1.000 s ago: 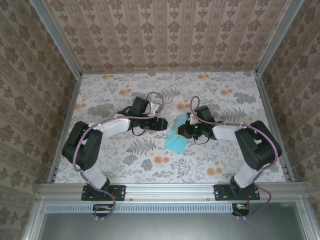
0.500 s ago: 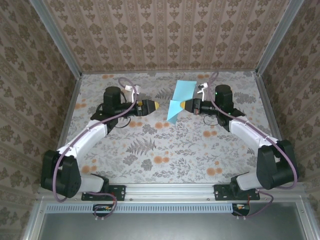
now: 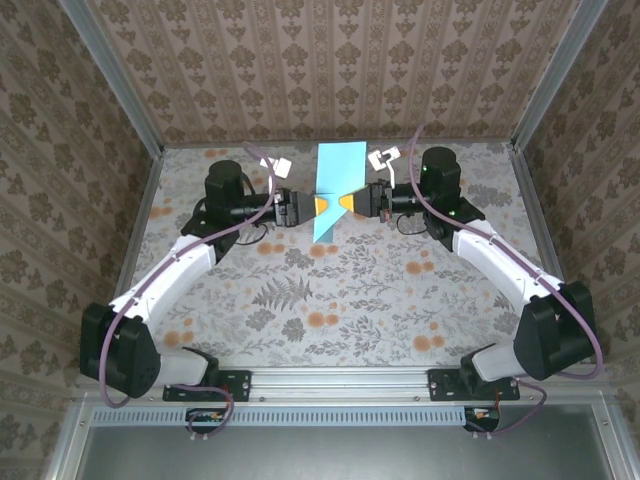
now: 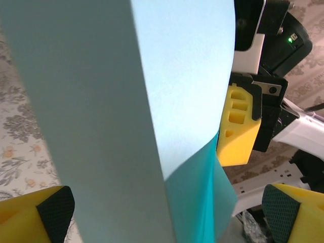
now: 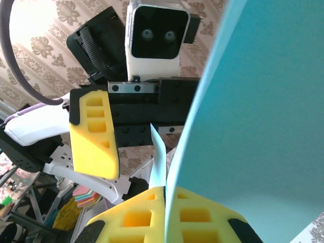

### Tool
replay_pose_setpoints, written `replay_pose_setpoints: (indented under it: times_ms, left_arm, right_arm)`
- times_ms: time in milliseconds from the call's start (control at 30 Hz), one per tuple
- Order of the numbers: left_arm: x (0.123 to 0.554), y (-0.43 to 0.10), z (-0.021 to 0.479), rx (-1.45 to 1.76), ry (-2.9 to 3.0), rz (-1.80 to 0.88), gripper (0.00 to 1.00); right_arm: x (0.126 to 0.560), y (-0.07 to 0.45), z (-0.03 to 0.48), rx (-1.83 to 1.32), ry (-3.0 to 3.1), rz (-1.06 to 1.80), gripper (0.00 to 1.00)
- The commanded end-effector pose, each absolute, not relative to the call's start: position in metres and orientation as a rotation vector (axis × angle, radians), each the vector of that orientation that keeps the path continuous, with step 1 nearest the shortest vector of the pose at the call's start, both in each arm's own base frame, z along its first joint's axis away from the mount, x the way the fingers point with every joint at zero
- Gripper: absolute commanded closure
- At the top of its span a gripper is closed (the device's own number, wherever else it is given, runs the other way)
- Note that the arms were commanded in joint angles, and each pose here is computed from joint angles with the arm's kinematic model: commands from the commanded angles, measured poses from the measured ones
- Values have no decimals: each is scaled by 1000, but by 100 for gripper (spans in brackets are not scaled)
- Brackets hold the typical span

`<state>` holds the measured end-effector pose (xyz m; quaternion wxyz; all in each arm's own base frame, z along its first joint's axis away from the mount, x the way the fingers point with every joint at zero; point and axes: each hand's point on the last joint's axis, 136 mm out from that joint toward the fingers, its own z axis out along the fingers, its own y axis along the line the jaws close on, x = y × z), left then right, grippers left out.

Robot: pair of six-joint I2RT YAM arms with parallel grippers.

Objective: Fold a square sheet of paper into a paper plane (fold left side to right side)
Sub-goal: Turn over the paper at the center of the table.

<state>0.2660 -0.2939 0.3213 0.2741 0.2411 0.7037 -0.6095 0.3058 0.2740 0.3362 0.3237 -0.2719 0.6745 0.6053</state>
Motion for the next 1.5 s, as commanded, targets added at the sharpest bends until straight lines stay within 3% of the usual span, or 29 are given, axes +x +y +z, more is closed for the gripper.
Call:
replay_pose_setpoints:
  times_ms: [0,100,300,600,767,900,933,1167,1300,1467]
  left_arm:
    - [255,-305,340,740,1823,-1692,6]
    - [253,-307,345,751,1807,-1694,18]
    - [253,-304,351,739,1794,-1677,59]
    - [255,-298,348,702,1822,-1625,90]
    - [263,-292,332,646,1912,-1505,98]
    - [269,-279,313,576,2014,-1320,99]
    - [270,-274,305,557,2056,-1235,99]
    - [266,-237,246,510,2329,-544,100]
    - [257,-229,218,564,2438,-173,100]
    - [251,-224,192,586,2534,228,100]
  right_arm:
    - [302,282,348,-792,1710,1606,97]
    - [307,283,345,-768,1723,1599,97]
    - [314,282,336,-723,1757,1590,95]
    - [318,275,328,-672,1787,1577,90]
    - [322,260,323,-612,1822,1512,76]
    - [331,228,305,-476,1937,1317,62]
    - [336,215,294,-409,2002,1224,56]
    - [343,85,207,110,2415,338,49]
    - [327,45,187,261,2445,128,38]
    - [311,18,178,378,2409,10,15]
